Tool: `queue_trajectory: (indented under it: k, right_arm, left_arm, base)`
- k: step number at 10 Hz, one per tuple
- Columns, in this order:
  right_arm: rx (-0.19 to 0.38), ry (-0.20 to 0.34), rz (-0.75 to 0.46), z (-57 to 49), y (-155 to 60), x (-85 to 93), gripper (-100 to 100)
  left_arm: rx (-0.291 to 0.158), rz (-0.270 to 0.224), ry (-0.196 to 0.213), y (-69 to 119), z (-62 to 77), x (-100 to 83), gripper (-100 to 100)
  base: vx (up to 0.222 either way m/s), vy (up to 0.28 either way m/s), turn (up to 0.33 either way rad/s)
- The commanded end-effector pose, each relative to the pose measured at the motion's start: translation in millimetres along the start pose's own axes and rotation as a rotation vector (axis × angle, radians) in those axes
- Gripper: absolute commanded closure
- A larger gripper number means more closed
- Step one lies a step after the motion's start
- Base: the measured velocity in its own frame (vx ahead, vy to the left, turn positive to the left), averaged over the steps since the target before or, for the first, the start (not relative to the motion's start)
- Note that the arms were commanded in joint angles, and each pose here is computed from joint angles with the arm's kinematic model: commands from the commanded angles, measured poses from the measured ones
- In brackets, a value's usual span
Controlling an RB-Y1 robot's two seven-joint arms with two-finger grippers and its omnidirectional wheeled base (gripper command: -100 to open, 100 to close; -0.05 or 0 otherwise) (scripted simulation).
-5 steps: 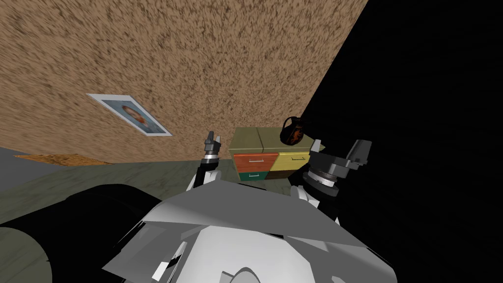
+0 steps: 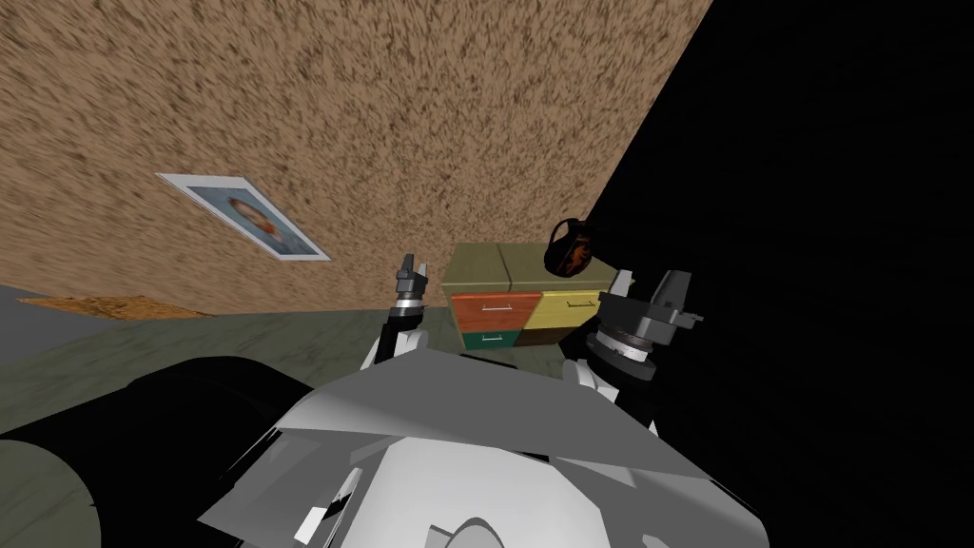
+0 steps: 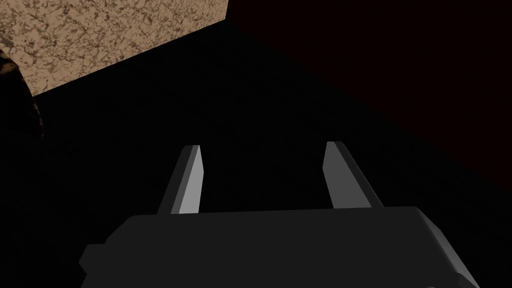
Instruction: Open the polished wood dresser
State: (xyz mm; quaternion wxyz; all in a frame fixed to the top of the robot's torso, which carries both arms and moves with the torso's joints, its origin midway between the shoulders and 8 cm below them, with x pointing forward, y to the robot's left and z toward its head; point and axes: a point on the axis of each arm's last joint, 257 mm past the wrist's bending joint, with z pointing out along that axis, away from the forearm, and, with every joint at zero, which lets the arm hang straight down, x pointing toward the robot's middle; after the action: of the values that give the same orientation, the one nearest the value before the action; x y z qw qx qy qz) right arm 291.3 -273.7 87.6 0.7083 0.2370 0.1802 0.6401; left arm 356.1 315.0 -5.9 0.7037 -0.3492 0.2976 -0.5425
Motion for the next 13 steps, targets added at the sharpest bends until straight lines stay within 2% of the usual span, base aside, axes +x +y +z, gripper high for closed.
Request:
queue_trajectory:
  k: [1,4,5,9,10,12,13]
  right_arm:
    - [0.000,0.000,0.000,0.0,0,0.0,0]
    - [0.000,0.000,0.000,0.0,0,0.0,0]
    - [0.002,0.048,-0.028,-0.4,-2,7.9,-100]
    - [-0.010,0.171,-0.163,-3.4,-10,30.4,-100]
    - [-0.010,0.171,-0.171,-3.4,-10,30.4,-100]
    - [-0.031,0.218,-0.254,-5.0,-14,41.0,-100]
    - [-0.033,0.218,-0.276,-5.0,-14,41.0,-100]
  left_arm:
    - [0.000,0.000,0.000,0.0,0.0,0.0,0]
    - [0.000,0.000,0.000,-0.1,0.0,0.0,0]
    - [0.000,0.000,0.000,-0.1,0.0,0.0,0]
    - [-0.001,0.000,0.000,0.3,-0.1,0.0,0]
    - [-0.001,0.000,0.000,0.3,-0.1,0.0,0]
    - [-0.001,0.000,0.000,0.3,-0.1,0.0,0]
    - [-0.001,0.000,0.000,0.3,-0.1,0.0,0]
  base:
    - [0.000,0.000,0.000]
    - [0.000,0.000,0.000]
    - [0.008,0.010,-0.027]
    - [0.012,0.042,-0.066]
    - [0.010,0.045,-0.031]
    - [0.005,0.048,-0.091]
    - [0.013,0.051,-0.030]
